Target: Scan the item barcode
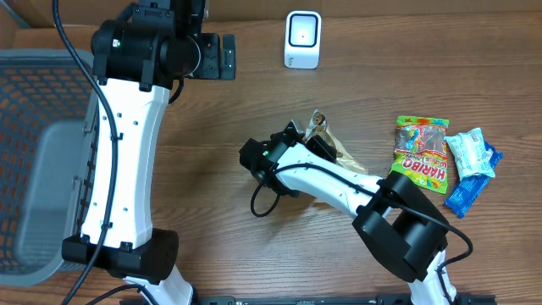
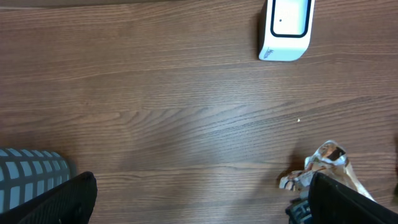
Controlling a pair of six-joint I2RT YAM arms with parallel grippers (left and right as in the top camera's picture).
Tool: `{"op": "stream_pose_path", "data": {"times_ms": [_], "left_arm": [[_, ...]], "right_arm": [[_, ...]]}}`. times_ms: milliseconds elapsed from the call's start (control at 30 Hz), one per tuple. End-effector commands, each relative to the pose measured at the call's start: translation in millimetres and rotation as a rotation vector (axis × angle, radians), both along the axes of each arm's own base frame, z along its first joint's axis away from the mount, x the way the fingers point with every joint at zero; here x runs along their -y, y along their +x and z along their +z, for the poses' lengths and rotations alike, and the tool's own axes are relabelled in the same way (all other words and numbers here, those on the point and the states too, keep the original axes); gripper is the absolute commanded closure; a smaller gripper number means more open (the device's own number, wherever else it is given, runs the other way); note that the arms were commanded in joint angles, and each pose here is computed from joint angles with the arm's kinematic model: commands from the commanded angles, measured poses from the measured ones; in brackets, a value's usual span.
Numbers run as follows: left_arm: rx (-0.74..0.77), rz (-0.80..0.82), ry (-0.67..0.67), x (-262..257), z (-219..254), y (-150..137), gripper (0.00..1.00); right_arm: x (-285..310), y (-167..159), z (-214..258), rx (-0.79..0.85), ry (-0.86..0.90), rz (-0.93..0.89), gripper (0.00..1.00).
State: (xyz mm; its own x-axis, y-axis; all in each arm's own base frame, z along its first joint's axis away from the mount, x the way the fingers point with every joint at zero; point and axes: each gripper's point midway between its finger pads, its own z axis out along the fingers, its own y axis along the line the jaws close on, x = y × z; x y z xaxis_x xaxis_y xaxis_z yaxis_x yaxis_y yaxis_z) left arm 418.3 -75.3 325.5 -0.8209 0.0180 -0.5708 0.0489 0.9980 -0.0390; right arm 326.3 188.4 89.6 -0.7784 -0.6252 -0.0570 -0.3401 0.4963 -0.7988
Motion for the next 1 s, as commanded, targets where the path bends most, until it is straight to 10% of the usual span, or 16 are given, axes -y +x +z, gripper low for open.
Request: {"op": "stream_pose_path", "data": {"times_ms": [0,467,967], "left_arm": [[-0.006,-0.01,0.017,-1.9,-3.8,2.6,0.0],[-0.006,-0.01,0.017,-1.9,-3.8,2.6,0.01],[-0.006,-0.01,0.017,-1.9,-3.8,2.6,0.01]], "right_arm": [[-7.8,2.3,3.1,0.016,0.035,0.002,0.96],[21.2,50.5,80.0,0.409,-0.272,0.048,0.96],[39.3,70.5,70.2,0.356,-0.261,0.002,0.96]]}}
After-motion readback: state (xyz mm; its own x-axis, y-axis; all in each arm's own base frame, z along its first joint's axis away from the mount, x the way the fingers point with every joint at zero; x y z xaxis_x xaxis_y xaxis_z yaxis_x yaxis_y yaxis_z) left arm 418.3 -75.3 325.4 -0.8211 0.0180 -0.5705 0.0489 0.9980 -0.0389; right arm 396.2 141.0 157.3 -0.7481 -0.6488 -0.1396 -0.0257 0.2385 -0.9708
